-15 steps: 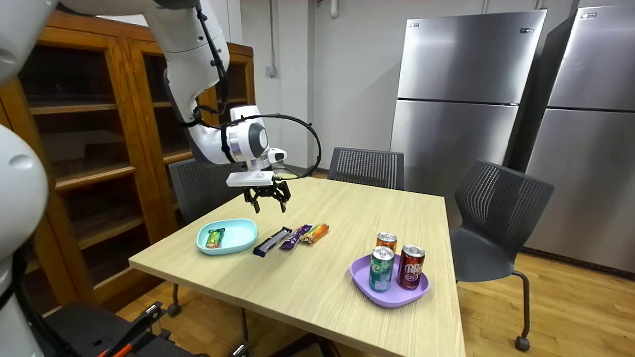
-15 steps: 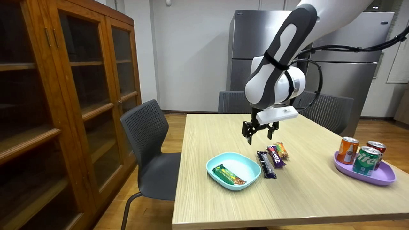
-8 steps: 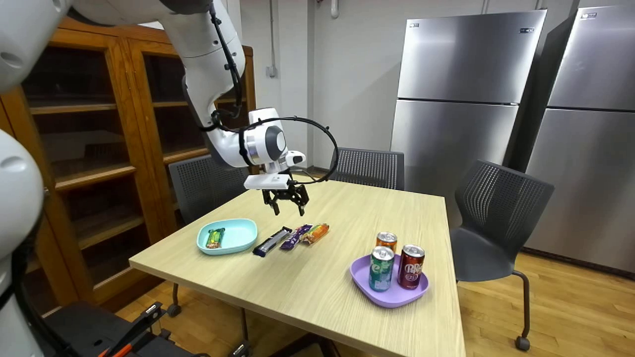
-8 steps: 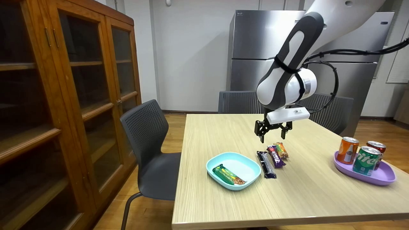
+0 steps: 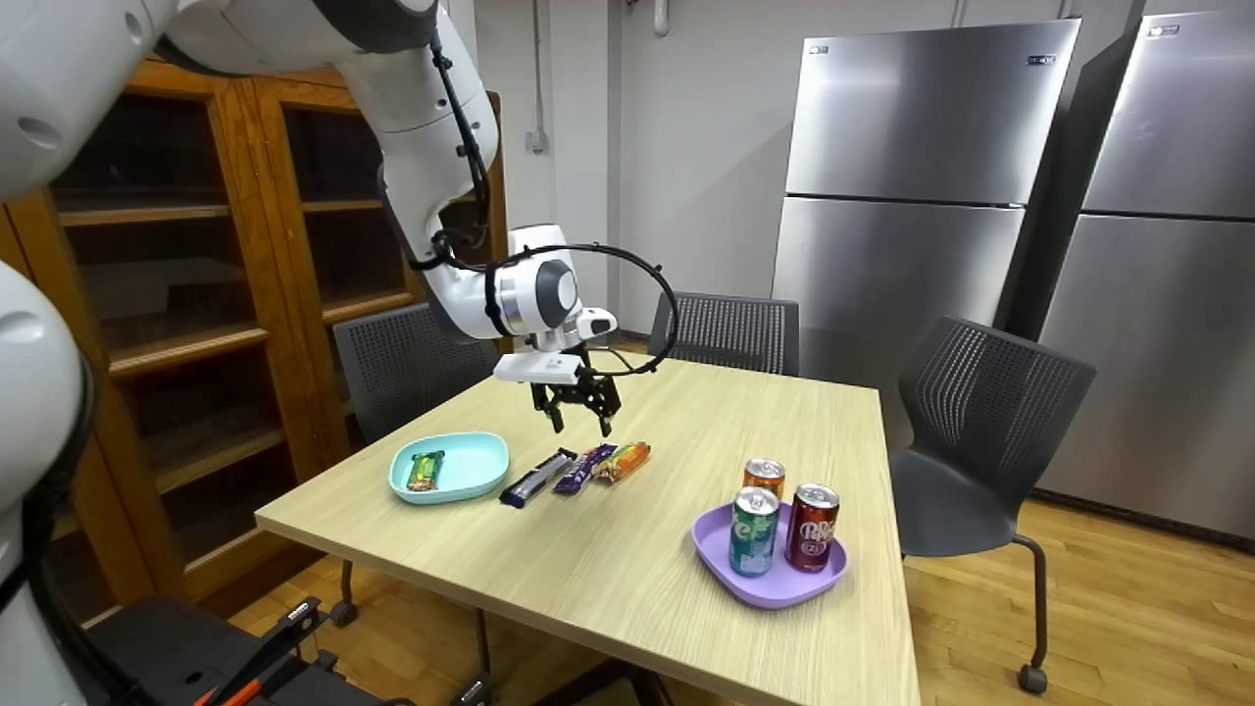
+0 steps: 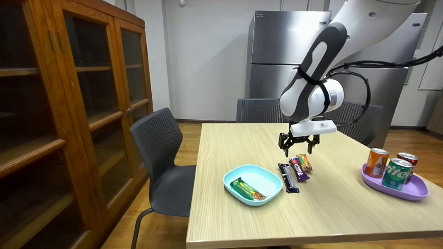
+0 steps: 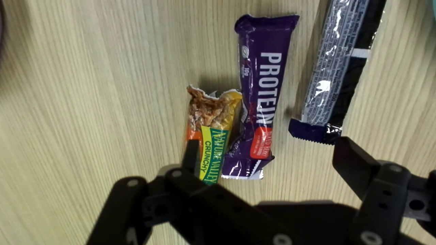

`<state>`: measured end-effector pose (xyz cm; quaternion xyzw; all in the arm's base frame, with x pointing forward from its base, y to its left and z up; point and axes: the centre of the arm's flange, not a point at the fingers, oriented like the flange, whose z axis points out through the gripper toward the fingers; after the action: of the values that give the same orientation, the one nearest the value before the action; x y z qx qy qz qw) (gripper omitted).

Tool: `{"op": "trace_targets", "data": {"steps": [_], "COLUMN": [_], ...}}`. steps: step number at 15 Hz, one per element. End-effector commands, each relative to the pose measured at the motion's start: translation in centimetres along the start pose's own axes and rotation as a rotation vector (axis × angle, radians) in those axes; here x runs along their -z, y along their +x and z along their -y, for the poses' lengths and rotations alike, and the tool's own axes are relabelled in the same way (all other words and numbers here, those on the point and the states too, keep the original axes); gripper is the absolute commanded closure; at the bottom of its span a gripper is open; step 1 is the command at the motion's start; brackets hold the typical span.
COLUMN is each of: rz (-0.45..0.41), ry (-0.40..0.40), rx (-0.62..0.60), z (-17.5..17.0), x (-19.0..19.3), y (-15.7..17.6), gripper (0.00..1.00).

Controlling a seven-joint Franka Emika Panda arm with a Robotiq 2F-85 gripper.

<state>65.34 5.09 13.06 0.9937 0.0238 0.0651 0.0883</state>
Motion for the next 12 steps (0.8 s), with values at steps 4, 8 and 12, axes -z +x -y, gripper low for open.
{"op": "trace_targets", "data": {"steps": [4,8,12], "rz": [0.027,0.065,0.089], "ry": [0.021,0.026,0.04], "rx": [-0.009,-0.012,-0.041], "z": [1.5,2.8,3.9], "x": [0.5,-0.1,-1.0], "y": [-0.3,-1.5,-2.5], "gripper": [0.0,0.0,0.0]}}
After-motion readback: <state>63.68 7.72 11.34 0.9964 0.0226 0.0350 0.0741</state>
